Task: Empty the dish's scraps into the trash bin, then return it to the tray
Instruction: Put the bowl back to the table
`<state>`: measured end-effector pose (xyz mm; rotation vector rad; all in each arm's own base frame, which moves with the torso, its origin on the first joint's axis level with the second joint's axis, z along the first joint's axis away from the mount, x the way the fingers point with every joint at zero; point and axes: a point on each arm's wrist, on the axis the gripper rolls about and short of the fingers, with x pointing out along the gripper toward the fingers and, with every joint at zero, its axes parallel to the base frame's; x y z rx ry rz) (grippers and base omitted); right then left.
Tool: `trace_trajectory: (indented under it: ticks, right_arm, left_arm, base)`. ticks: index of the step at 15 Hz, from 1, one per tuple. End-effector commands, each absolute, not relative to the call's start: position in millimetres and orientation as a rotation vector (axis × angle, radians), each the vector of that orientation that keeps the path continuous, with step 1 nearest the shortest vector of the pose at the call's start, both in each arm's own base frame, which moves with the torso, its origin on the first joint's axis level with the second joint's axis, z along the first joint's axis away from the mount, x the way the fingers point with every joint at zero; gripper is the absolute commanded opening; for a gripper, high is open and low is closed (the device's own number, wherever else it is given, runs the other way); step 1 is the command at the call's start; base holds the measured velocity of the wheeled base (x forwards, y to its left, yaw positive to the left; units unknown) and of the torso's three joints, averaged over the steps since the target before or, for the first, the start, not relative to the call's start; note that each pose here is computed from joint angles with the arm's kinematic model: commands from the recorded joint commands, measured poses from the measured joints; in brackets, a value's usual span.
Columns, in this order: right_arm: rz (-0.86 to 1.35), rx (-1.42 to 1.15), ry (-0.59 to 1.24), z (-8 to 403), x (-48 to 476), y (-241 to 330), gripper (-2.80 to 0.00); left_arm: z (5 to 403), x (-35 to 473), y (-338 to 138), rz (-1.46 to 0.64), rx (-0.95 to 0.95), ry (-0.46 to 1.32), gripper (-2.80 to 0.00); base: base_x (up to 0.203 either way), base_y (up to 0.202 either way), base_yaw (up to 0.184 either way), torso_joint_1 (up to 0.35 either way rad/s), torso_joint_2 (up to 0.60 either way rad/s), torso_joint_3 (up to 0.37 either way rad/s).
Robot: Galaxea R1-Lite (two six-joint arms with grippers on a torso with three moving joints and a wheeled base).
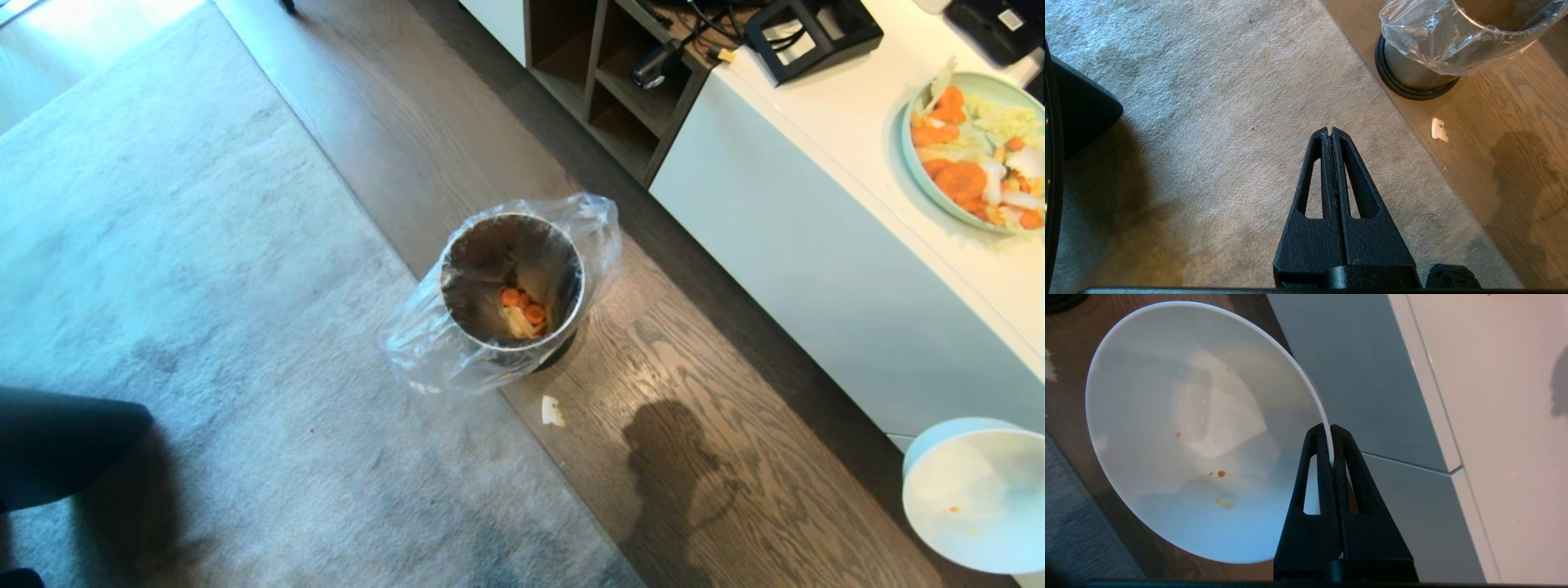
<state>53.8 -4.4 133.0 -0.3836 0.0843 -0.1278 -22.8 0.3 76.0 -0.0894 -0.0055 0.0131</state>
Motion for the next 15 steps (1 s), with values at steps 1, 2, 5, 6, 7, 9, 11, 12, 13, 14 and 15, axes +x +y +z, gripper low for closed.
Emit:
trace_trajectory:
  ticks: [1,2,5,6,7,9,11,12,13,14,15]
  right_arm:
    - [-0.089,-0.355,0.094,124,39,-3,-2.80]
    - [-0.064,-0.341,0.125,118,33,-2,-2.80]
    - [-0.038,-0.283,0.194,99,14,-1,-2.80]
    - [-0.037,-0.263,0.205,94,9,-1,-2.80]
    - [-0.036,-0.245,0.202,91,5,-1,-2.80]
    - [-0.035,-0.227,0.189,86,-1,0,-2.80]
    - [-0.033,-0.196,0.181,85,-3,0,-2.80]
    - [-0.032,-0.192,0.167,85,-4,0,-2.80]
    - [-0.022,-0.189,0.139,85,-6,0,-2.80]
    - [-0.016,-0.186,0.108,85,-9,0,-2.80]
    - [-0.010,-0.185,0.073,85,-12,0,-2.80]
  left_arm:
    - [76,-23,0,0.014,-0.091,-0.007,-2.80]
    - [76,-23,0,0.014,-0.091,-0.007,-2.80]
    - [76,-23,0,0.014,-0.091,-0.007,-2.80]
    - [76,-23,0,0.014,-0.091,-0.007,-2.80]
    - [76,-23,0,0.014,-0.091,-0.007,-2.80]
    - [76,-23,0,0.014,-0.091,-0.007,-2.80]
    - [76,-23,0,0.014,-0.091,-0.007,-2.80]
    - [76,-23,0,0.014,-0.091,-0.007,-2.80]
    - [76,-23,0,0.014,-0.091,-0.007,-2.80]
    - [76,-23,0,0.014,-0.091,-0.007,-2.80]
    - [76,-23,0,0.014,-0.091,-0.007,-2.80]
  base:
    - [0.000,0.000,0.000,0.000,0.00,0.000]
    - [0.000,0.000,0.000,0.000,0.00,0.000]
    - [0.000,0.000,0.000,0.000,0.00,0.000]
    - [0.000,0.000,0.000,0.000,0.00,0.000]
    - [0.000,0.000,0.000,0.000,0.00,0.000]
    - [0.000,0.000,0.000,0.000,0.00,0.000]
    - [0.000,0.000,0.000,0.000,0.00,0.000]
    - [0.000,0.000,0.000,0.000,0.00,0.000]
    - [0.000,0.000,0.000,0.000,0.00,0.000]
    - [0.000,0.000,0.000,0.000,0.00,0.000]
    - [0.000,0.000,0.000,0.000,0.00,0.000]
